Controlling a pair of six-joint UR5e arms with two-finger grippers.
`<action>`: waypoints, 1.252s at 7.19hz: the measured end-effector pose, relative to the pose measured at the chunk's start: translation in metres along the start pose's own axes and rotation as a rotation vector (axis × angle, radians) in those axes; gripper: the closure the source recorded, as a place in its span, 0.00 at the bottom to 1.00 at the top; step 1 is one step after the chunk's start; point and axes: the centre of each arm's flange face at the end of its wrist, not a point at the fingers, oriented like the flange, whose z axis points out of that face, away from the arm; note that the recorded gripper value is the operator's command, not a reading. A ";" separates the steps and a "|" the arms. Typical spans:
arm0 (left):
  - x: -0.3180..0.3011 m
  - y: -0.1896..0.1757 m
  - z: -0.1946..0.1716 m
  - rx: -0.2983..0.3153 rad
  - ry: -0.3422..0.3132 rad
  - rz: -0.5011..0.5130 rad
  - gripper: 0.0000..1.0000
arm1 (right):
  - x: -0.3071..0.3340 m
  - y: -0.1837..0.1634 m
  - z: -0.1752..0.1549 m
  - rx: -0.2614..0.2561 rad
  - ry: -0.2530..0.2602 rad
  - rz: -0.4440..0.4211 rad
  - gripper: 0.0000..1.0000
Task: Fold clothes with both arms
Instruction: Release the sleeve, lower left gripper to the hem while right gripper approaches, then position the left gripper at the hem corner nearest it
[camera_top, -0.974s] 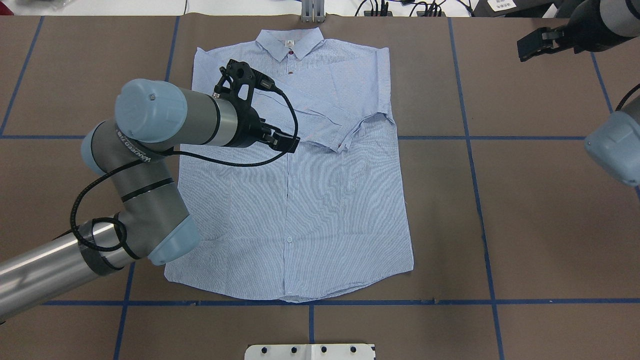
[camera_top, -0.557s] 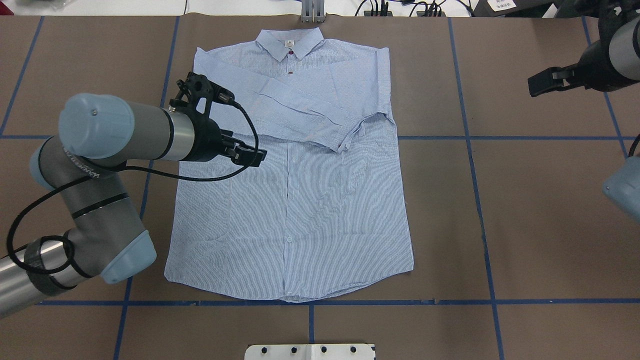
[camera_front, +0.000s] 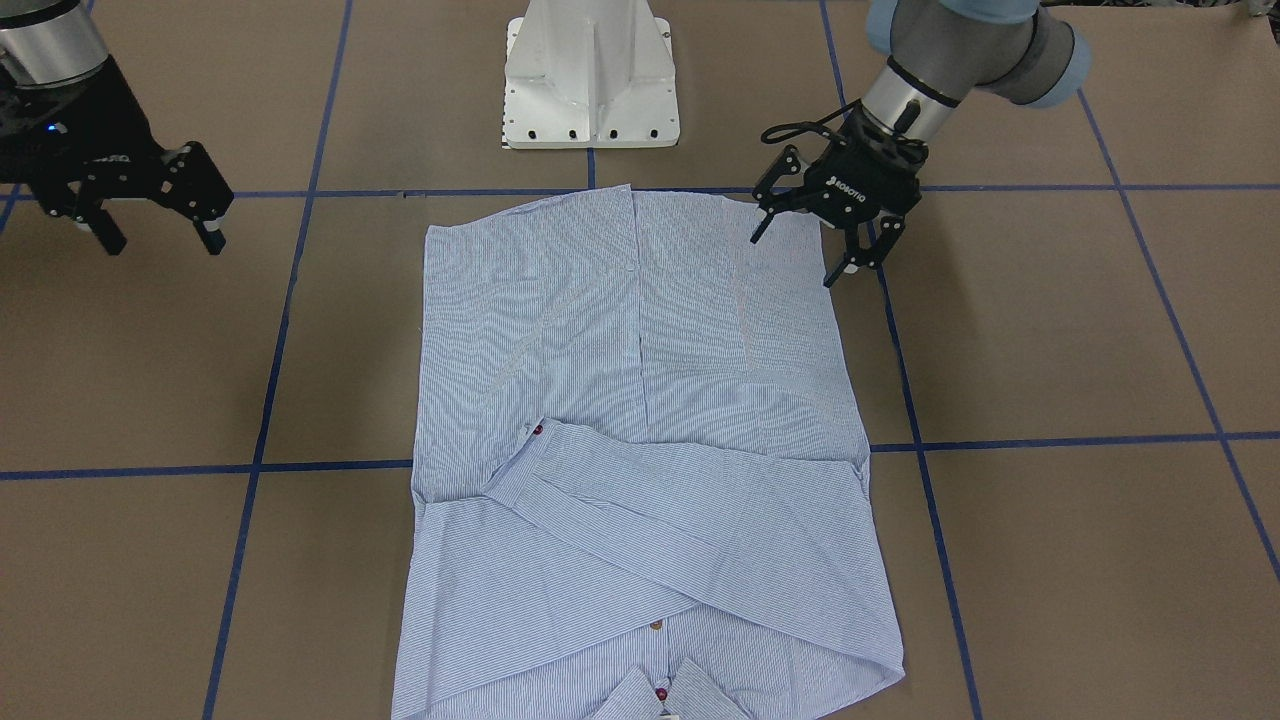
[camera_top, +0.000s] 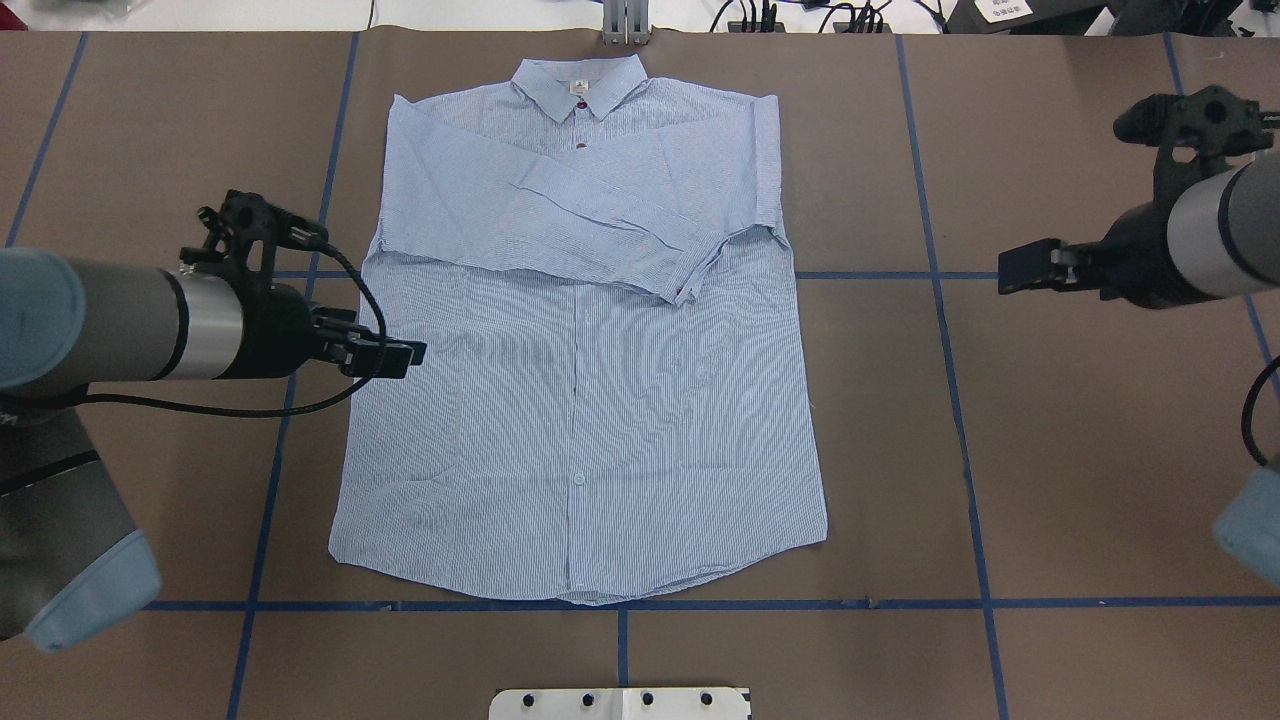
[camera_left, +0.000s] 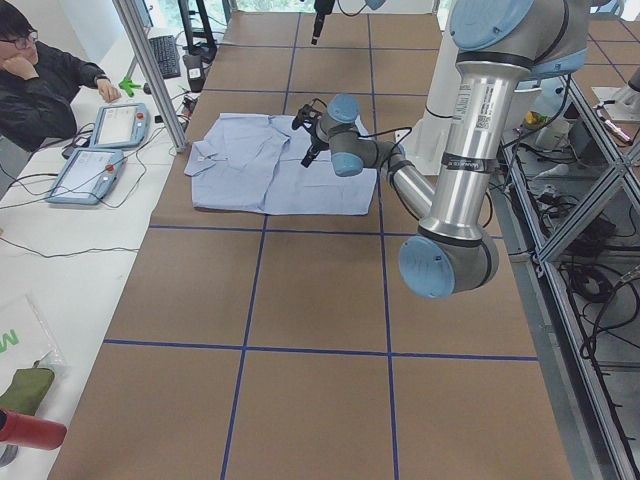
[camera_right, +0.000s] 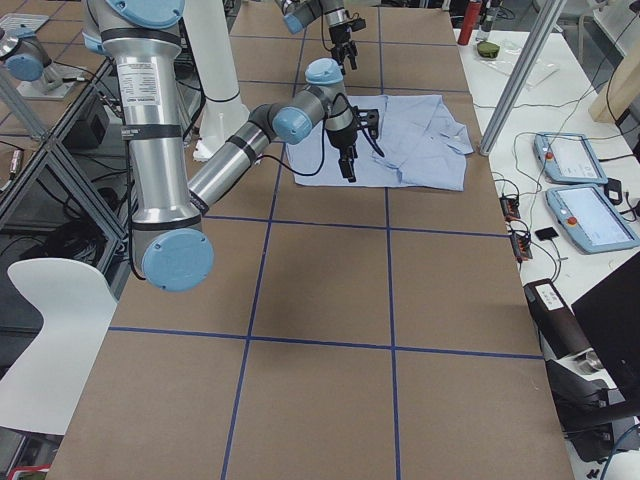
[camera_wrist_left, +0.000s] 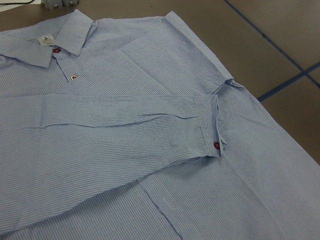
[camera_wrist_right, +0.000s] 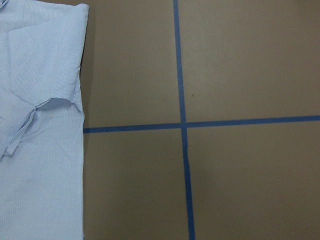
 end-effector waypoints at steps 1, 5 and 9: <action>-0.006 0.016 -0.008 -0.006 -0.012 -0.086 0.00 | -0.023 0.032 0.001 0.004 -0.018 0.032 0.00; 0.033 0.120 0.034 -0.060 -0.083 -0.256 0.05 | -0.079 0.107 -0.001 0.035 -0.073 0.106 0.00; 0.009 0.164 0.048 -0.124 -0.166 -0.263 0.10 | -0.082 0.109 -0.003 0.037 -0.081 0.107 0.00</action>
